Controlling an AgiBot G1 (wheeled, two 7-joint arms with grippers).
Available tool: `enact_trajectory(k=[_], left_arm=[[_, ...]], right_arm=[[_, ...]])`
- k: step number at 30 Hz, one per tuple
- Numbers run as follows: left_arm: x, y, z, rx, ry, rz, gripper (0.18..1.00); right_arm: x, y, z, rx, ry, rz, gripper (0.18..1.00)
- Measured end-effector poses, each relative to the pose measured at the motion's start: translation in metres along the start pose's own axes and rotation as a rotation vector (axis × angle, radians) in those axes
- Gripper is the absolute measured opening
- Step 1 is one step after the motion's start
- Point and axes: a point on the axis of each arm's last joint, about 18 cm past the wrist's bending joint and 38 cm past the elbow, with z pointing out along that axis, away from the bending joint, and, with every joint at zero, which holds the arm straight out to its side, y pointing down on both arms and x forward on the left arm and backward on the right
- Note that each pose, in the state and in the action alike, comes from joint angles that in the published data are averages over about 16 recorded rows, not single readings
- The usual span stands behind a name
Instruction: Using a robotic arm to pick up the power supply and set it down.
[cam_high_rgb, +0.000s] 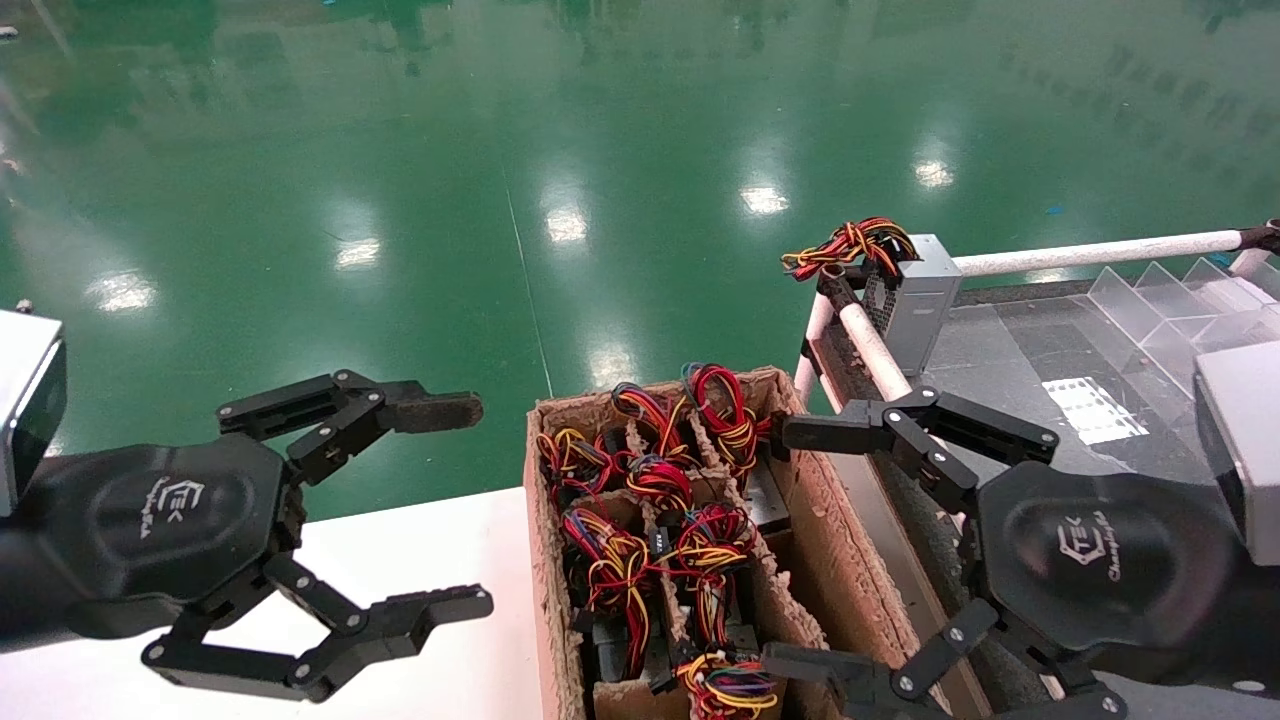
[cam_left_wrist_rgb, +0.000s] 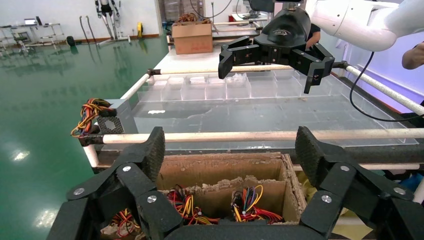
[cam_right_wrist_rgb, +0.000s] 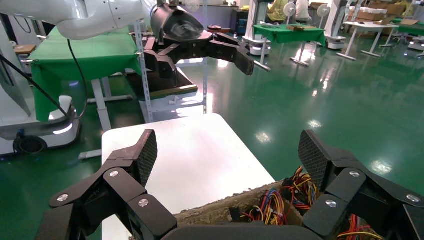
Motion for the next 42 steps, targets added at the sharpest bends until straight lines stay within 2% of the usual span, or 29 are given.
enact_trajectory(k=[6, 12, 28, 34, 42], left_arm=[[0.0, 0.0, 0.0, 0.0, 0.0, 0.0, 0.901], [0.0, 0.0, 0.0, 0.0, 0.0, 0.0, 0.82], [0.0, 0.0, 0.0, 0.0, 0.0, 0.0, 0.445], [0.0, 0.0, 0.0, 0.0, 0.0, 0.0, 0.332], [0.0, 0.0, 0.0, 0.0, 0.0, 0.0, 0.239]], right_arm=[[0.0, 0.0, 0.0, 0.0, 0.0, 0.0, 1.001], [0.0, 0.0, 0.0, 0.0, 0.0, 0.0, 1.001], [0.0, 0.0, 0.0, 0.0, 0.0, 0.0, 1.001], [0.0, 0.0, 0.0, 0.0, 0.0, 0.0, 1.001], [0.0, 0.0, 0.0, 0.0, 0.0, 0.0, 1.001]])
